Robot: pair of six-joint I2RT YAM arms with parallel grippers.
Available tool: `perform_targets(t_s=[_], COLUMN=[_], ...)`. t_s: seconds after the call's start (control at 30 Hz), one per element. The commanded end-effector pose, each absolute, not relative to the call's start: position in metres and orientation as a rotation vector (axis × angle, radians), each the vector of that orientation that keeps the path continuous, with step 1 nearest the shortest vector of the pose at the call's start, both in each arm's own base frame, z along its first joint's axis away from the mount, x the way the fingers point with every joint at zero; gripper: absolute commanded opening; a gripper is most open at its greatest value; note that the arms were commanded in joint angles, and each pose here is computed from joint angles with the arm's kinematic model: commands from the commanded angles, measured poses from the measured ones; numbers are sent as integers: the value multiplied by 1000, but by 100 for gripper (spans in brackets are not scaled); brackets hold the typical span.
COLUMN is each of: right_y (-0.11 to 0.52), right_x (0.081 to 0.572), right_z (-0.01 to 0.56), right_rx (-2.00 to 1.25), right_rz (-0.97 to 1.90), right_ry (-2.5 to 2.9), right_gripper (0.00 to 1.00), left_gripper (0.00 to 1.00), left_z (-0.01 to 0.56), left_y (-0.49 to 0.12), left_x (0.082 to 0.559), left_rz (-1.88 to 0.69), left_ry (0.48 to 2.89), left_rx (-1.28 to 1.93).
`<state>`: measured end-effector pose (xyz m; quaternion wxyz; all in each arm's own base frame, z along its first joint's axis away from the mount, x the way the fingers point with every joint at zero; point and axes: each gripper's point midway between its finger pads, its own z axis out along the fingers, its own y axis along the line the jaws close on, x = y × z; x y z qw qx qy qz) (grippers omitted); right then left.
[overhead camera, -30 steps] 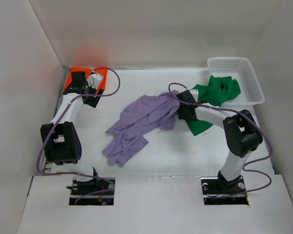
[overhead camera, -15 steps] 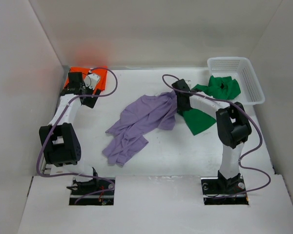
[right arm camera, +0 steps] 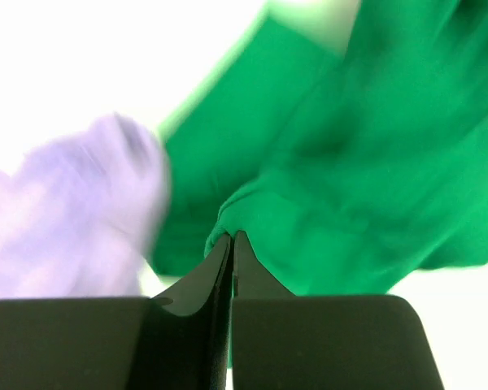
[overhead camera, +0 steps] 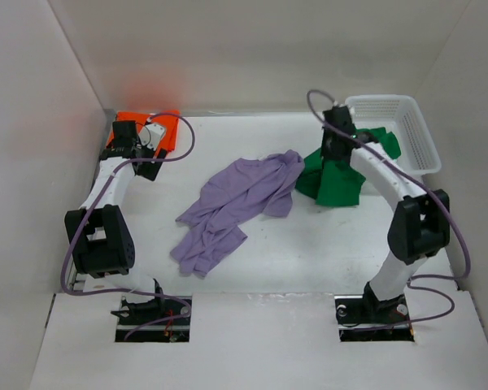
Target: Fold and stack the t-shirts
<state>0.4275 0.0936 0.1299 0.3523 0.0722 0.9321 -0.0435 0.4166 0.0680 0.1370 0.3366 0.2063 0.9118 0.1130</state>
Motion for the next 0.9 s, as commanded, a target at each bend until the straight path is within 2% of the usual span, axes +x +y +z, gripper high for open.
perform_targets(t_s=[0.0,0.1,0.2,0.3,0.43,0.47,0.5,0.53,0.57,0.6,0.63,0.77,0.87], right_y=[70,-4,-69,-110,-151,-154,-152,-148,-143,-137,-131,-69,3], right_x=[479,479,453,445,434,434,436,440,443,446,447,453,450], right_z=[298,417,472,462,413,401,388,374,362,351,344,353,363], right_rx=[277,507,680,740,814,817,801,781,756,735,715,555,385], right_rz=[-4,-64,-198,-347,-469,-472,-468,-460,-447,-426,-398,-227,-89], right_ry=[1977,1628,1390,1365,1426,1453,1500,1549,1602,1649,1685,1718,1724], right_gripper=[0,0,0,0,0,4,11,27,47,89,100,100,100], left_gripper=[77,76,77,77,77,77,77,77,77,77,77,76,75], left_z=[161,164,166,165,165,165,163,163,161,161,162,159,154], left_y=[71,70,71,72,73,74,74,74,74,74,74,62,40], left_x=[424,425,425,424,424,423,423,423,424,424,424,417,397], left_rz=[320,320,318,319,322,323,322,323,325,328,331,299,217], left_ry=[2304,2299,2295,2297,2299,2301,2305,2308,2311,2312,2313,2335,2372], left_rx=[535,534,524,519,520,521,523,523,526,527,529,592,720])
